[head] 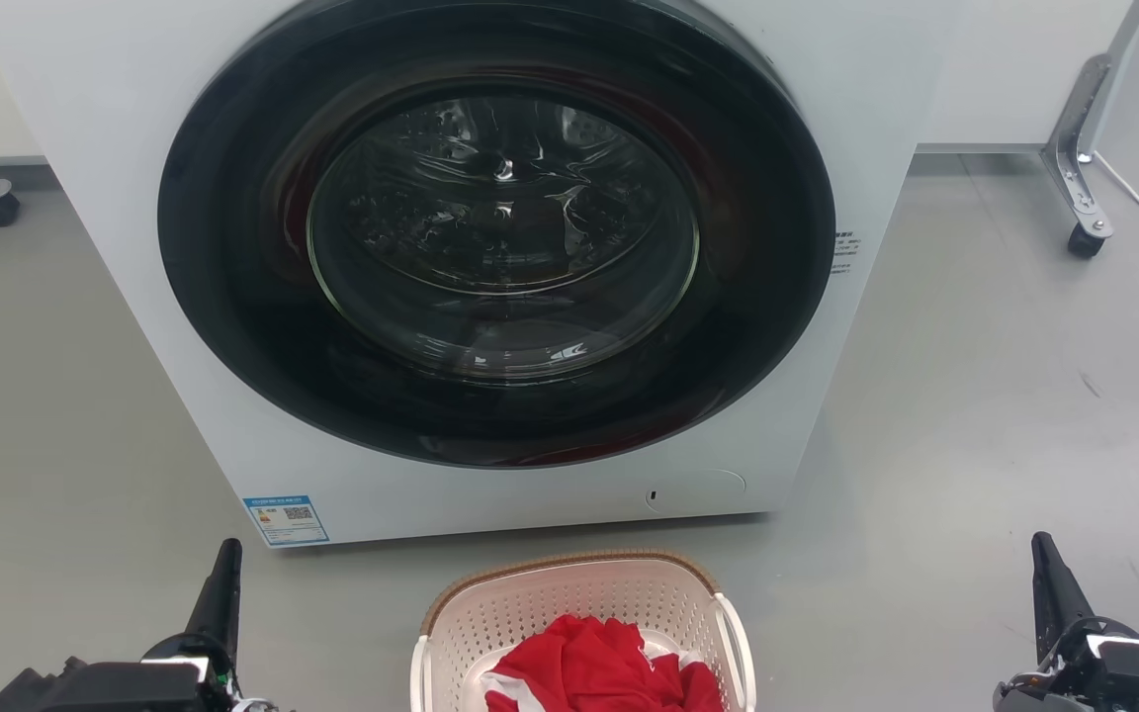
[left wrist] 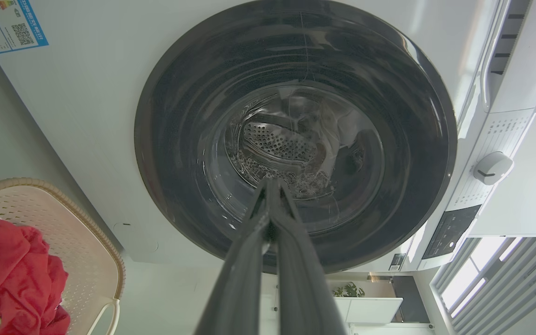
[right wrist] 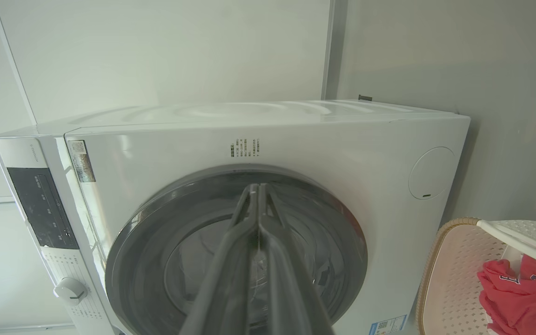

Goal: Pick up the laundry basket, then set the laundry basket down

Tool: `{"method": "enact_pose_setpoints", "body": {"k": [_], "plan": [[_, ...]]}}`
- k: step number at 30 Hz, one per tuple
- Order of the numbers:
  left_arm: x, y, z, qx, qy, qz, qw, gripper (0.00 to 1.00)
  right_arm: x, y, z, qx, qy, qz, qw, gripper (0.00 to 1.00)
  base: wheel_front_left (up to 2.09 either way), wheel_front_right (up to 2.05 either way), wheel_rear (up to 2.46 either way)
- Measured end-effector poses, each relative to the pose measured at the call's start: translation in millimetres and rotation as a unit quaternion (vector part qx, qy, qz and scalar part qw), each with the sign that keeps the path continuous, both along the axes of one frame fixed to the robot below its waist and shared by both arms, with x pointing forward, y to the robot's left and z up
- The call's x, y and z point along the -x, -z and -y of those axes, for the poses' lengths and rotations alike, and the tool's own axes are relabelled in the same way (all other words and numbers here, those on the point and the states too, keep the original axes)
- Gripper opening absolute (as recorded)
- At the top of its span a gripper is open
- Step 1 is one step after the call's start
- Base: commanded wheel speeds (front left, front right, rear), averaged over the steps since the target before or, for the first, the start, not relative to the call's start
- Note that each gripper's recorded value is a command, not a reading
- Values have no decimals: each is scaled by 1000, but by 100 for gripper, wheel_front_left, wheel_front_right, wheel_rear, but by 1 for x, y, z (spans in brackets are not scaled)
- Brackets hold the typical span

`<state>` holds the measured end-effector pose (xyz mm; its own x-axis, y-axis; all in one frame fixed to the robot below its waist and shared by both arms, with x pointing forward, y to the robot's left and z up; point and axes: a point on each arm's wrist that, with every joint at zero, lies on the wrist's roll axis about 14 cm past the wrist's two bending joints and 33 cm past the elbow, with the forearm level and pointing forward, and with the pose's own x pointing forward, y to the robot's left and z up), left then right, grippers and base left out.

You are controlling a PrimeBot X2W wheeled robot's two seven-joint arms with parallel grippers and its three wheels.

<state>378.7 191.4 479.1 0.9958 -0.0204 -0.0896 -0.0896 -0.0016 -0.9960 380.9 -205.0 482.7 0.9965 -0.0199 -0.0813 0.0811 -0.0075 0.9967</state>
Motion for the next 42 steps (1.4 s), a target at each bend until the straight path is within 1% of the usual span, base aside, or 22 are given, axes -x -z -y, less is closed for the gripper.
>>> {"method": "enact_pose_setpoints", "body": {"k": [5,6,7,8,10,19,26,29,34,35,42], "plan": [[0,0,0,0,0,0,1000,0,0,0,0,0,0,0,1000,0,0,0,0],[2,4,1,1,0,-6,1000,100,1,4,-1,-1,0,-6,1000,100,0,0,0],[4,10,1,2,0,-15,1000,0,4,9,-1,-3,0,-14,1000,0,0,0,0],[8,15,2,4,0,-24,1000,100,7,15,-2,-5,-1,-23,1000,100,0,0,0],[11,22,2,5,0,-33,999,100,11,22,-4,-7,-1,-33,999,100,0,0,0],[9,19,5,3,-1,-29,1000,100,9,20,-5,-1,4,-31,1000,100,0,0,0],[8,16,6,-7,-4,-24,1000,100,8,19,-7,15,4,-30,999,100,0,0,0],[6,13,7,-28,-3,-20,999,100,7,18,-7,28,3,-29,999,100,0,0,0],[3,6,8,-67,4,-10,998,100,4,14,-8,65,-2,-25,998,100,0,0,0],[1,3,9,-85,7,-5,996,100,2,11,-9,84,-6,-23,996,100,0,0,0],[-3,-8,12,-159,22,9,987,100,-1,5,-12,159,-21,-19,987,100,0,0,0]]}}
